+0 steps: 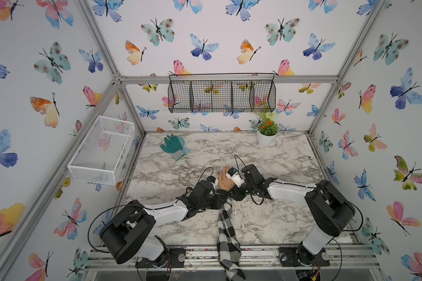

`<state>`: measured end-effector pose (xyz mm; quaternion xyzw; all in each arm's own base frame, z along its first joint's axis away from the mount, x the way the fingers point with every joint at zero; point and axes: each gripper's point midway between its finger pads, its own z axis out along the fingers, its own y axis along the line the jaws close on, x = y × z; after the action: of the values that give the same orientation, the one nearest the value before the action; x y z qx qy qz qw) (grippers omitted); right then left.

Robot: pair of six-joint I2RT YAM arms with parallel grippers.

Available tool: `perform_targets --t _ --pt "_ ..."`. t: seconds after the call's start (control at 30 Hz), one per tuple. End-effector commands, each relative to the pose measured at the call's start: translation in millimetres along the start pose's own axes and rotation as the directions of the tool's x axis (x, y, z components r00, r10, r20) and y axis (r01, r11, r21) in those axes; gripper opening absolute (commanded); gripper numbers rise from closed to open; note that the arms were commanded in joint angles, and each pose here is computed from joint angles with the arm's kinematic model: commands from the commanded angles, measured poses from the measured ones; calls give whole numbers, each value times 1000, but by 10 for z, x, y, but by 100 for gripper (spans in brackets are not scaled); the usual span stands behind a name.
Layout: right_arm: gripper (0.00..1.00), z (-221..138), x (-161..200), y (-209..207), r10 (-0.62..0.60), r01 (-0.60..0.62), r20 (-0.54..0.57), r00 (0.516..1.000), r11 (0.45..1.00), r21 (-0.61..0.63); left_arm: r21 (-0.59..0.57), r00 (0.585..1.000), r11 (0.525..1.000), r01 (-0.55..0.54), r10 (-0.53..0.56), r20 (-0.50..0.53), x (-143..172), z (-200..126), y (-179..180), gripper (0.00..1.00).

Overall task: Take off the watch
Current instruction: Untie the watch from the hand.

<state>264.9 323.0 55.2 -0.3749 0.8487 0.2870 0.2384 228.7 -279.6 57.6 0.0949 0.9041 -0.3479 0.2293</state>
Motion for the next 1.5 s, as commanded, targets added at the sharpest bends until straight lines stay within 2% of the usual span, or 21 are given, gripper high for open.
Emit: perform_targets --t 0.0,0.17,0.3,0.37,0.63,0.67,0.7,0.77,0.83,1.07,1.3,1.47 --pt "43 87 150 208 -17 10 -59 998 994 -105 -185 987 982 22 -51 -153 511 17 539 32" --pt "32 42 250 265 -11 1 -76 997 992 -130 -184 987 982 29 -58 -152 503 26 549 32" --pt "13 3 288 280 -5 -6 -80 997 991 -131 -182 986 983 29 -58 -153 503 28 546 32" --pt "6 -12 312 280 -3 -8 -87 996 992 -127 -181 986 983 29 -57 -154 503 29 541 32" --pt "2 -144 369 202 6 -9 -75 997 999 -51 -179 987 983 32 -59 -150 491 27 534 32" --pt "3 -167 379 191 7 -9 -68 998 999 -41 -178 987 984 30 -58 -153 497 28 532 32" --pt "12 -182 383 179 10 -12 -62 998 999 -30 -179 987 983 29 -56 -151 492 30 534 32" --pt "36 -205 395 164 24 -25 -50 998 1000 -17 -188 986 982 28 -57 -154 510 30 560 32" --pt "45 -220 370 125 44 -44 -23 999 999 9 -190 985 981 27 -58 -160 527 34 573 31" --pt "47 -280 170 67 95 -102 101 990 993 58 -195 986 980 27 -59 -159 531 26 596 31" --pt "47 -188 84 121 90 -94 98 991 995 38 -206 985 977 51 -83 -152 535 0 680 31" --pt "47 -193 -118 226 150 -148 130 980 989 -28 -203 985 977 57 -88 -147 516 -13 692 31"
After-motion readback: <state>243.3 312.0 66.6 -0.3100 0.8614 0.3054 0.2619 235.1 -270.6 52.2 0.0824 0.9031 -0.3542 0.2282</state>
